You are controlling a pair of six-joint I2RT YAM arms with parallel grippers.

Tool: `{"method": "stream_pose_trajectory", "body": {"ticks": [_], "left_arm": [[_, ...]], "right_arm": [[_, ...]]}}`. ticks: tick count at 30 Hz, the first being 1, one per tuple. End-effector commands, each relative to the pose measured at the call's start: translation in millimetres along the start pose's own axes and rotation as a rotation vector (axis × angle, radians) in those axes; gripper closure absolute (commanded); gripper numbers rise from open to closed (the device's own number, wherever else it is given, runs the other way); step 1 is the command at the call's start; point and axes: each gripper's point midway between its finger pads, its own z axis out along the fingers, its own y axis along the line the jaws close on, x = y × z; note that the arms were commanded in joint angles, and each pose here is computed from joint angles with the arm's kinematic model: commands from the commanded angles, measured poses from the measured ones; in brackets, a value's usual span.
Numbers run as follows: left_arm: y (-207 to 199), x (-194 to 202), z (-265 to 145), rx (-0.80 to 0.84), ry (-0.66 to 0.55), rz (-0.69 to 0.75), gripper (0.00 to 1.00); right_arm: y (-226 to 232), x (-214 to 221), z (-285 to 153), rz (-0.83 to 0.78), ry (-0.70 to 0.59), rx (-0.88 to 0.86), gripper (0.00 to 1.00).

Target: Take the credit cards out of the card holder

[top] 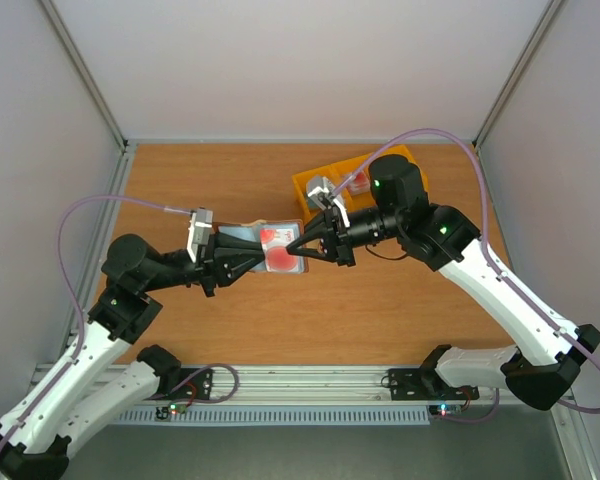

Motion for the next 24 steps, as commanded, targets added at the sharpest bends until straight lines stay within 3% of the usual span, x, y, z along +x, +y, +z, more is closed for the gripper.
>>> {"method": "stream_pose_trajectory", "body": {"ticks": [1,11,20,24], "left_arm": [[-2.5,20.2,17.4,0.078,0.102,-0.022,0.83],[8.7,30.8,8.5,-0.013,0.087,-0.049,0.99],[15.2,40.4,-6.3,-0.101,0.089,-0.016,1.00],[9.1,44.8,-12.2,-0.084,0.083,0.001,1.00]], "right_arm": [[15.0,-1.6,27.6,-0.078,0.004,-0.146,0.99],[9.3,2.0,37.0,-0.043,-0.021,-0.189,0.99],[7.5,3.9,27.2,-0.053,-0.024,-0.162,0.89],[-5.4,9.9,20.4,0.007,-0.010,-0.136,0.89]]}}
